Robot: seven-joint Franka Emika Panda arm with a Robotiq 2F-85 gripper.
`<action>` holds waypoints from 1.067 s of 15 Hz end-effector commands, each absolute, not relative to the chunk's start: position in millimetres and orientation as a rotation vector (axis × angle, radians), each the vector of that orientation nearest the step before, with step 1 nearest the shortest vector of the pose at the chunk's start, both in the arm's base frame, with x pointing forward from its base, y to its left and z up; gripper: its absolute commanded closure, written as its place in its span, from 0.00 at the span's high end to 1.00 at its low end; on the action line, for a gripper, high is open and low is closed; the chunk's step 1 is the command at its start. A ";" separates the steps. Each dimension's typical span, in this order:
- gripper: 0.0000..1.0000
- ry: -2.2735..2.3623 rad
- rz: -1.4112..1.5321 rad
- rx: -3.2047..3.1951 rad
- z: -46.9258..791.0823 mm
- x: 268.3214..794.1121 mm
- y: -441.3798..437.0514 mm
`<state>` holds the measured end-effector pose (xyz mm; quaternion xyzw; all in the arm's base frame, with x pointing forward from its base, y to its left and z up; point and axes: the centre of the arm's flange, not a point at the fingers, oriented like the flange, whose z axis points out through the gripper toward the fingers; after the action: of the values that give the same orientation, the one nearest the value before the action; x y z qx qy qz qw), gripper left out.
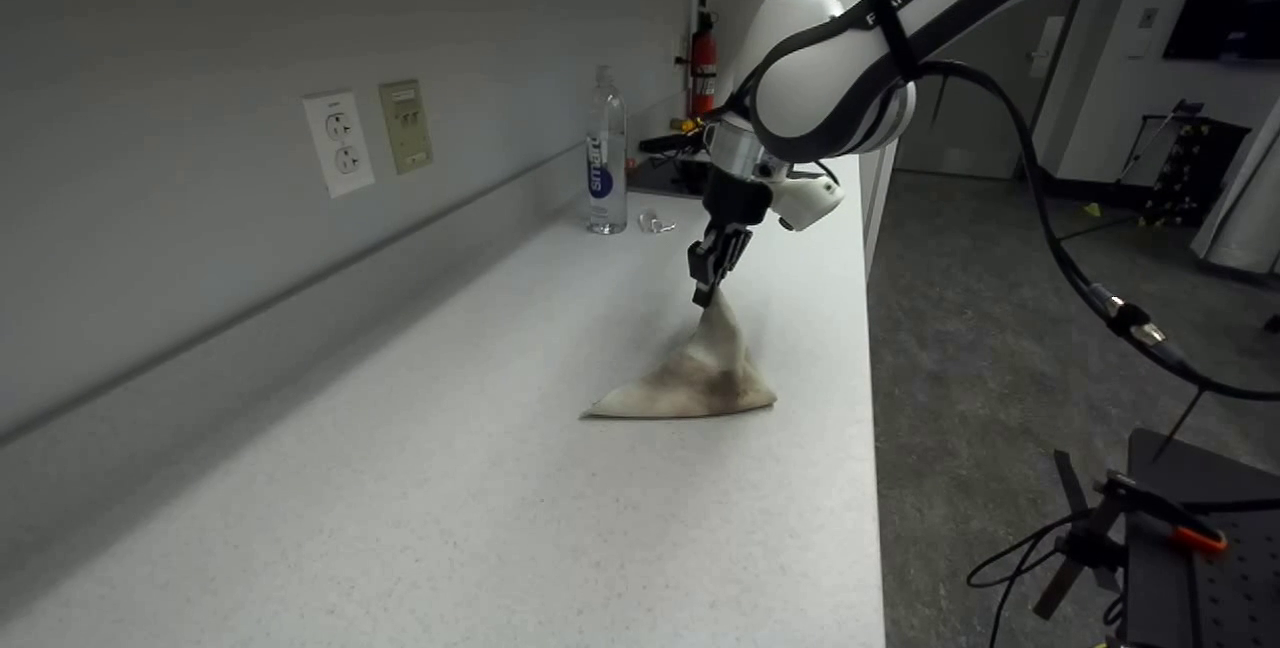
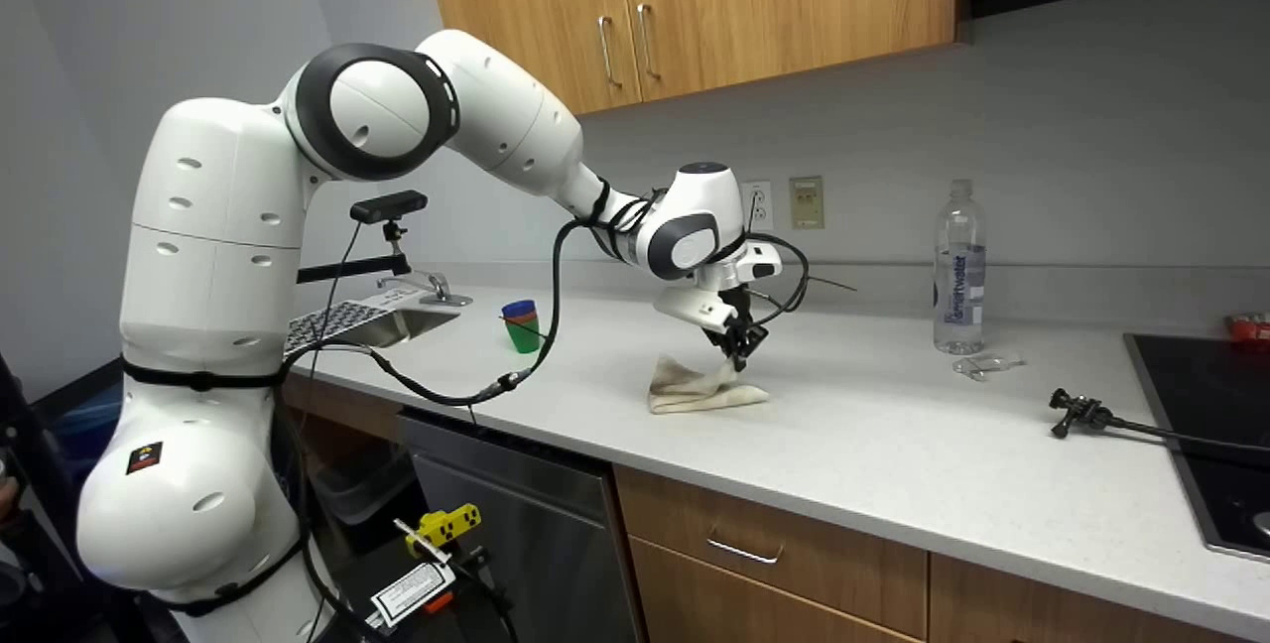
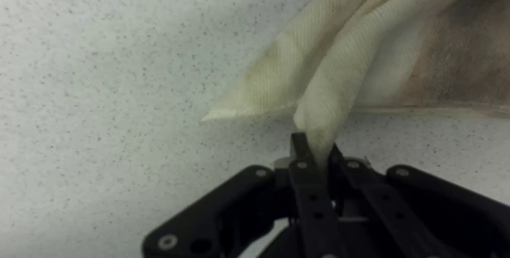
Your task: Unfold the towel
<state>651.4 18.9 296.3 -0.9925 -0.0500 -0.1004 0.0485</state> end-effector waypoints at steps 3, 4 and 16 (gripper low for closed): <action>0.01 -0.133 -0.380 -3.101 339.4 646.0 23.7; 0.01 -0.119 -0.376 -3.120 351.1 643.1 29.3; 0.01 -0.701 -0.043 -3.032 391.9 550.2 190.4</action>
<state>579.6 168.2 386.4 -0.9827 -0.1804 -0.0380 0.0158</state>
